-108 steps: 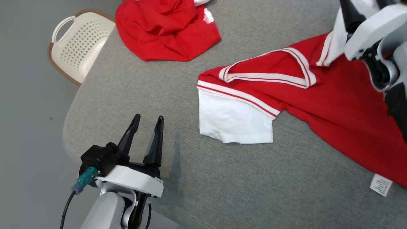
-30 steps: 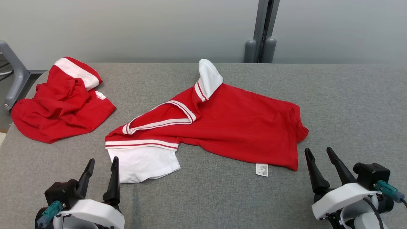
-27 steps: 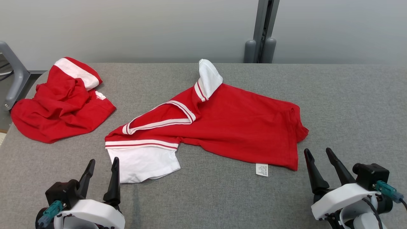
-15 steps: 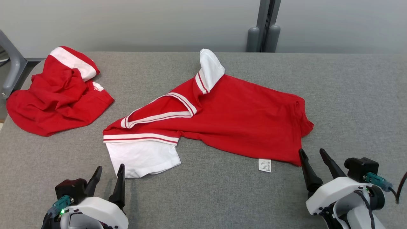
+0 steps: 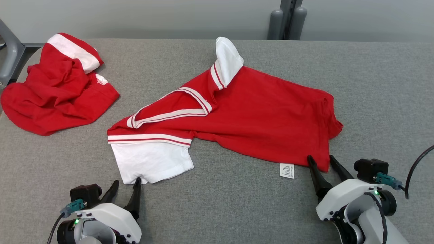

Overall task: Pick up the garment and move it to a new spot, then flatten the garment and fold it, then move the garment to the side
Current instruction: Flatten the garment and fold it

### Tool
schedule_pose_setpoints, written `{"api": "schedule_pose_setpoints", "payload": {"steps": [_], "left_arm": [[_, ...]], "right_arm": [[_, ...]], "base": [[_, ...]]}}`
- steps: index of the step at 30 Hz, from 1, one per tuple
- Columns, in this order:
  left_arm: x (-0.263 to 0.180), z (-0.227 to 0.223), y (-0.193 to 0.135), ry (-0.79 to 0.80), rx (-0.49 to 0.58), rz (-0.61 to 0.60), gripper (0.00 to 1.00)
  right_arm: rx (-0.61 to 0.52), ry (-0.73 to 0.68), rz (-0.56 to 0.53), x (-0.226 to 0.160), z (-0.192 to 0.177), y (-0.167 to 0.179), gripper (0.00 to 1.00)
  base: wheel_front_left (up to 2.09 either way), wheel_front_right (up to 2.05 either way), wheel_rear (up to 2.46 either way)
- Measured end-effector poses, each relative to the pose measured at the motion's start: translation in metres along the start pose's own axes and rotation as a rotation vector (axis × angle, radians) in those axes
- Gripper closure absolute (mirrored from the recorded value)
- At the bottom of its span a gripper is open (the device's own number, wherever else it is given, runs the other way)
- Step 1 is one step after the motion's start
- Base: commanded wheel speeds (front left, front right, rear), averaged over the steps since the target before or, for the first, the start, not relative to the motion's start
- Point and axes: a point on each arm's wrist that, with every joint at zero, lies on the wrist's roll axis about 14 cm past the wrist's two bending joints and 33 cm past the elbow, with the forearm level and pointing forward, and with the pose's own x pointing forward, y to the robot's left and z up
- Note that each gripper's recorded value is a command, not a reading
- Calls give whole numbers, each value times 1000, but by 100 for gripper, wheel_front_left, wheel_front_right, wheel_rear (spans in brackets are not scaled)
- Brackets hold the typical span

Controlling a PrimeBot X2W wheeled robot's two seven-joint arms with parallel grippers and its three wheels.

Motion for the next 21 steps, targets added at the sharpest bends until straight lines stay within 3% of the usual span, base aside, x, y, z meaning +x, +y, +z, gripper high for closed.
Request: {"api": "schedule_pose_setpoints", "payload": {"steps": [10, 12, 13, 14, 15, 16, 21], "left_arm": [[11, -5, -3, 34, -10, -23, 0], [12, -7, -5, 44, -7, -30, 0], [12, -7, -6, 40, -14, -35, 1], [13, -6, -6, 36, -17, -37, 22], [13, -6, -7, 34, -18, -38, 58], [13, -5, -8, 31, -20, -43, 100], [11, -5, -11, 24, -24, -57, 100]], "right_arm": [[11, 41, 10, 15, -8, 3, 0], [11, 45, 18, 18, -9, 6, 52], [12, 47, 22, 18, -9, 7, 70], [11, 50, 24, 19, -10, 8, 88], [10, 54, 27, 19, -11, 9, 100], [10, 56, 28, 19, -11, 9, 100], [6, 32, 42, 18, -7, 15, 100]], "base": [[0, 0, 0], [0, 0, 0], [0, 0, 0], [0, 0, 0], [0, 0, 0], [0, 0, 0], [0, 0, 0]]}}
